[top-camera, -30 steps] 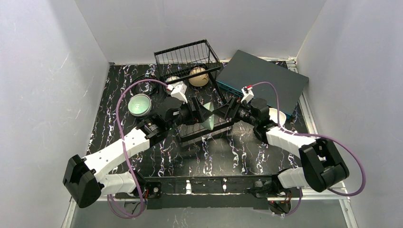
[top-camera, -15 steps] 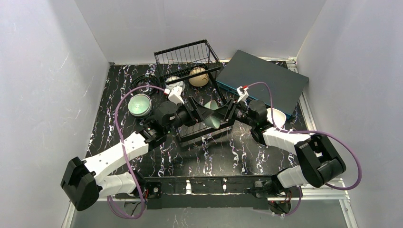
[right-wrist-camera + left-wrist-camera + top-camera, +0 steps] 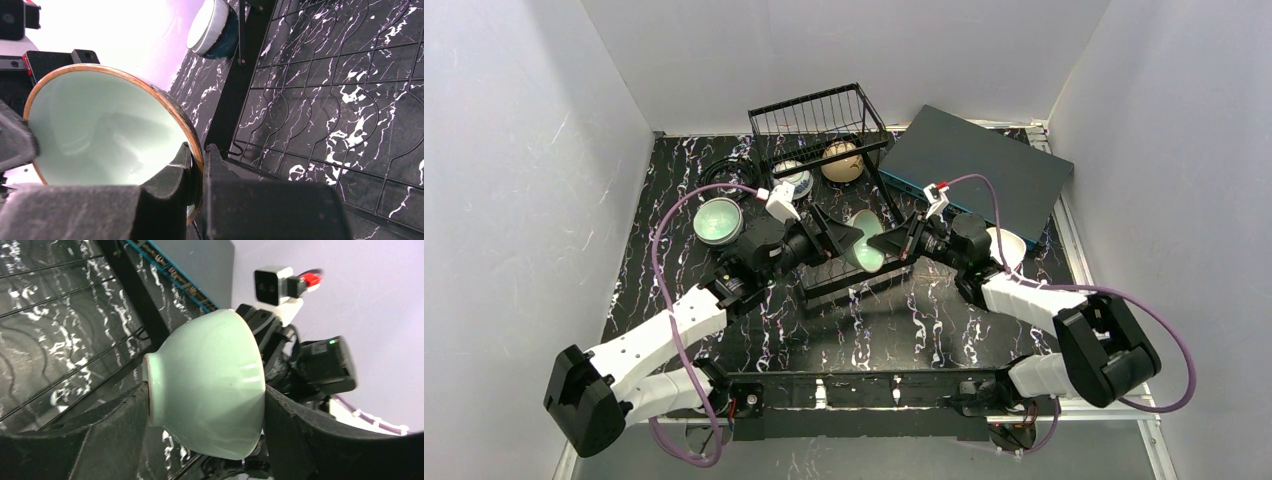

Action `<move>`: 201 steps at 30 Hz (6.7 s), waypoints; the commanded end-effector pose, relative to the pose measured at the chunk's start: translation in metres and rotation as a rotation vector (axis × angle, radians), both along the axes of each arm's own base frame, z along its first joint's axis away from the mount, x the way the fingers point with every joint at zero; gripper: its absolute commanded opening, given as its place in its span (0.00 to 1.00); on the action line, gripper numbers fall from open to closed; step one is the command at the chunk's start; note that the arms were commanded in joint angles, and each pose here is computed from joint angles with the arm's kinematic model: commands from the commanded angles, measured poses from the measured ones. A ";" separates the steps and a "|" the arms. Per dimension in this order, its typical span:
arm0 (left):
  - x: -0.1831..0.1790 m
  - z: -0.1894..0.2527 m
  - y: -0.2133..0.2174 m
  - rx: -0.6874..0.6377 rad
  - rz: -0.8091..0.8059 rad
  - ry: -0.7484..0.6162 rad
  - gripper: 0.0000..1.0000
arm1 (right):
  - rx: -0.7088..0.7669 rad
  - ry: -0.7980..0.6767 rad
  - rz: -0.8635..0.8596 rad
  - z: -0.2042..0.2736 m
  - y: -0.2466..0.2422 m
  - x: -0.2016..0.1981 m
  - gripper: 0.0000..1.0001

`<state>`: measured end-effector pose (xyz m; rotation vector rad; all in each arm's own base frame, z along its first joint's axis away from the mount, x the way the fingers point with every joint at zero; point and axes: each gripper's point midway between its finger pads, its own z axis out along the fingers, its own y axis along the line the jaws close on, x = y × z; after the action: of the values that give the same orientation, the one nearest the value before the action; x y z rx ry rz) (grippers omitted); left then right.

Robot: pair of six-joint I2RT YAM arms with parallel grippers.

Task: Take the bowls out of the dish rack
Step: Place the bowl at the center of the board.

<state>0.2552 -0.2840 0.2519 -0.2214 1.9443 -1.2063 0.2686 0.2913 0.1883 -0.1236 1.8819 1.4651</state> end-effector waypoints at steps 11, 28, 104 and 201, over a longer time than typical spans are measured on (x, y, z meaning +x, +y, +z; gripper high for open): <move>-0.008 -0.009 0.059 0.521 0.021 -0.039 0.98 | -0.426 -0.104 -0.172 -0.018 -0.021 0.009 0.01; -0.014 -0.044 0.077 0.893 -0.010 0.017 0.92 | -0.723 -0.193 -0.412 0.007 -0.015 -0.002 0.01; -0.003 -0.027 0.157 0.794 0.229 0.103 0.00 | -0.630 -0.261 -0.587 0.039 -0.048 -0.030 0.99; 0.023 -0.111 0.415 0.241 1.213 0.625 0.98 | -0.883 -0.305 -0.380 -0.004 -0.064 -0.034 0.99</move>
<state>0.2884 0.1333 0.1088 -1.5887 1.8469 -0.0895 0.2254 0.2233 0.1644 -0.3872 2.0480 0.2731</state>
